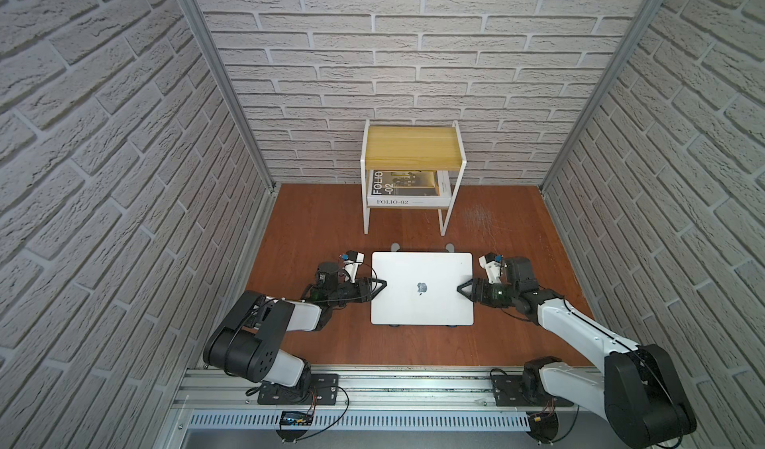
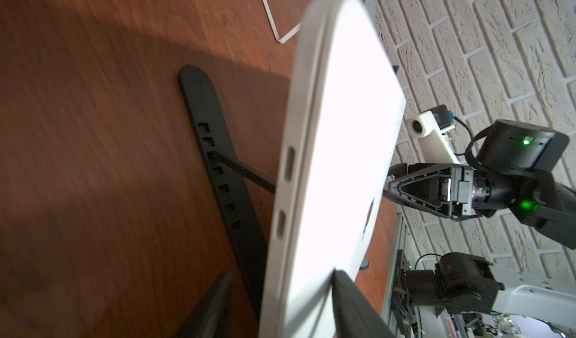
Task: Close the laptop lid and set it aside
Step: Pick up the laptop from the computer stand.
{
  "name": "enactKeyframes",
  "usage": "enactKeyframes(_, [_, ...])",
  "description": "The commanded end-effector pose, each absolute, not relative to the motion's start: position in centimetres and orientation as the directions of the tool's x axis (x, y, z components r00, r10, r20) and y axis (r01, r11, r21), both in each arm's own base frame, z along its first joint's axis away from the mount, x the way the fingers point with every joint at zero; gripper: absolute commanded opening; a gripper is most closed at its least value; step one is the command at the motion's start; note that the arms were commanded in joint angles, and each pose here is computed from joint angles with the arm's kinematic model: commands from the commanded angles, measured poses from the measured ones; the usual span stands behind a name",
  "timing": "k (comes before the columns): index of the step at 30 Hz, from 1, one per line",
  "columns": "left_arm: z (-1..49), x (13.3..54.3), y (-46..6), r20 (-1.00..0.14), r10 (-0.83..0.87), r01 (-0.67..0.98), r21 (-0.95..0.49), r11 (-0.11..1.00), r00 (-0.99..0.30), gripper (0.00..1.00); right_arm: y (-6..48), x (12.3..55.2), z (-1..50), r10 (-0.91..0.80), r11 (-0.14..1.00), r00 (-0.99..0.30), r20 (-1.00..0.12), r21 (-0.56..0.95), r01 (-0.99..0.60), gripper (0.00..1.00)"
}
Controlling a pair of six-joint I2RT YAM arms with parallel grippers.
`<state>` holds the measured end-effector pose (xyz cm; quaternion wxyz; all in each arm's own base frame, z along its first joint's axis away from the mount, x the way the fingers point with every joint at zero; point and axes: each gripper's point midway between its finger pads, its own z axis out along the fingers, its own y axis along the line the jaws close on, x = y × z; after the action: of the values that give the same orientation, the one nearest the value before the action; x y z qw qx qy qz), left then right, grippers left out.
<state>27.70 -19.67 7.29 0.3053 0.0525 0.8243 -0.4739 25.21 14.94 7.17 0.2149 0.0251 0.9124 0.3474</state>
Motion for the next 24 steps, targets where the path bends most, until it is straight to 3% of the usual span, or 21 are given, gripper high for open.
enactKeyframes(1, [7.3, 28.4, -19.8, -0.576, -0.208, 0.395, -0.74, 0.545, -0.791, 0.52, 15.5, 25.7, 7.7, 0.19, 0.728, -0.897, -0.4, 0.67, -0.144, 0.6])
enactKeyframes(6, [6.3, 28.7, -20.4, -0.541, -0.205, 0.374, -0.763, 0.527, -0.816, 0.33, 16.0, 25.9, 8.5, 0.191, 0.704, -0.892, -0.41, 0.691, -0.167, 0.54])
enactKeyframes(15, [7.8, 28.9, -20.0, -0.558, -0.2, 0.375, -0.741, 0.557, -0.805, 0.25, 16.7, 25.6, 10.5, 0.202, 0.657, -0.879, -0.433, 0.725, -0.206, 0.46])
enactKeyframes(24, [8.4, 28.9, -19.0, -0.529, -0.217, 0.332, -0.749, 0.573, -0.82, 0.24, 17.6, 25.3, 14.0, 0.231, 0.573, -0.858, -0.459, 0.777, -0.262, 0.43])
